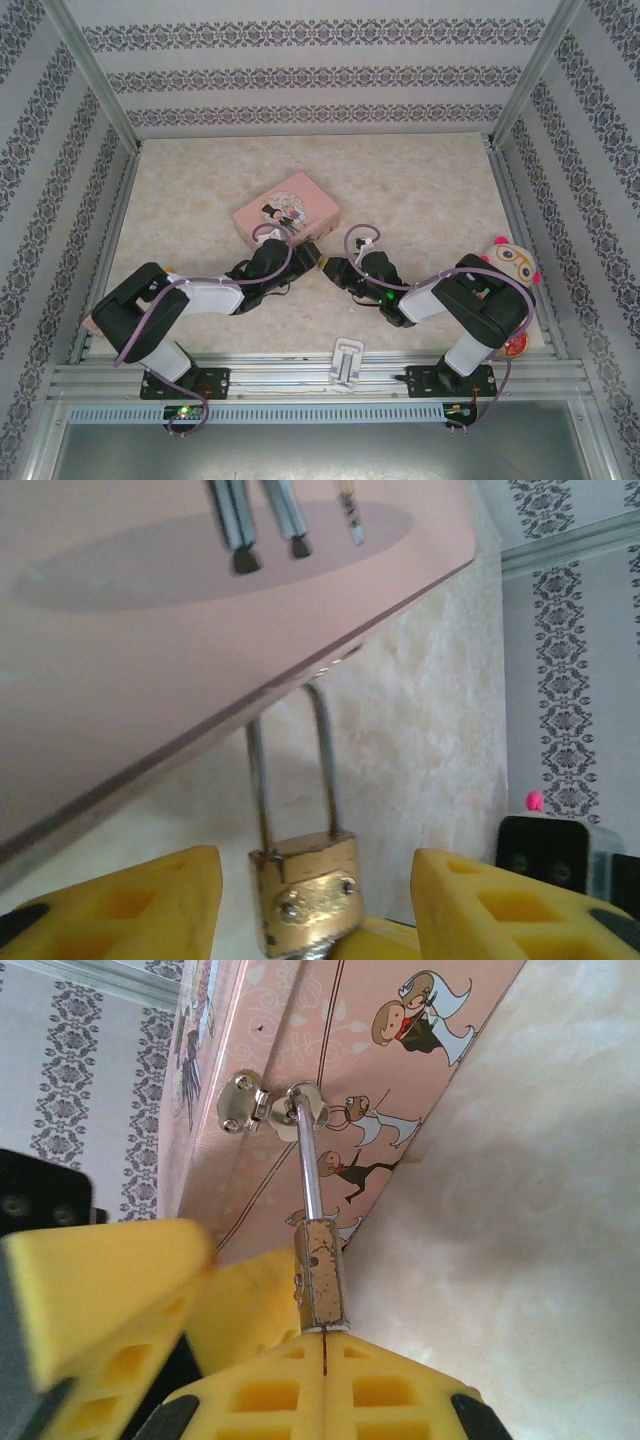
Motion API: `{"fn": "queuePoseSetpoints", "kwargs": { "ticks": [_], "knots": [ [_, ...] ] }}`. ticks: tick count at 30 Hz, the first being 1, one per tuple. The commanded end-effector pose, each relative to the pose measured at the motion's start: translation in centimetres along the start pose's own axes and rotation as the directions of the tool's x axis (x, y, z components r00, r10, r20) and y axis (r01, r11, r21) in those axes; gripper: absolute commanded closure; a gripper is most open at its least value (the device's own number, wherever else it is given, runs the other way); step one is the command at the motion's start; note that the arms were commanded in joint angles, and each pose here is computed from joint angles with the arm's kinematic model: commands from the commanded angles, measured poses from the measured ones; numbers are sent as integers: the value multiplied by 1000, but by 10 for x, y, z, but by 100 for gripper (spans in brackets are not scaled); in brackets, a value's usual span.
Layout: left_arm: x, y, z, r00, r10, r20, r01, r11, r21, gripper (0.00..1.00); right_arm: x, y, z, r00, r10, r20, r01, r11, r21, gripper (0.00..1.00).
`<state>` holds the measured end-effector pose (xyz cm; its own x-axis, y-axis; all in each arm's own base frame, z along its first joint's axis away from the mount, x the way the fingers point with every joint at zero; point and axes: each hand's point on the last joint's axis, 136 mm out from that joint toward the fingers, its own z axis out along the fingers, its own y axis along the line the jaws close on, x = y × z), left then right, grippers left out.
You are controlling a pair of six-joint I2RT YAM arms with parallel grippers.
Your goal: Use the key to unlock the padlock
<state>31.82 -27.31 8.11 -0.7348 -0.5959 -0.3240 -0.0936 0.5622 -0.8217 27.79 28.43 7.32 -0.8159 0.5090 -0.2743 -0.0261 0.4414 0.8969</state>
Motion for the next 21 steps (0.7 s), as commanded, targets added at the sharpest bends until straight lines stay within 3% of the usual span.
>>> {"fn": "queuePoseSetpoints", "kwargs": {
  "ticks": [1, 21],
  "knots": [
    [-6, -15, 3, 999, -34, 10, 32, 993, 111, 48, -11, 20, -4, 999, 1, 41, 2, 997, -77, 100],
    [-9, -8, 19, 998, -64, 22, 60, 988, 142, 51, -11, 22, 5, 1000, 16, 27, -13, 995, -101, 100]
  ]
}}
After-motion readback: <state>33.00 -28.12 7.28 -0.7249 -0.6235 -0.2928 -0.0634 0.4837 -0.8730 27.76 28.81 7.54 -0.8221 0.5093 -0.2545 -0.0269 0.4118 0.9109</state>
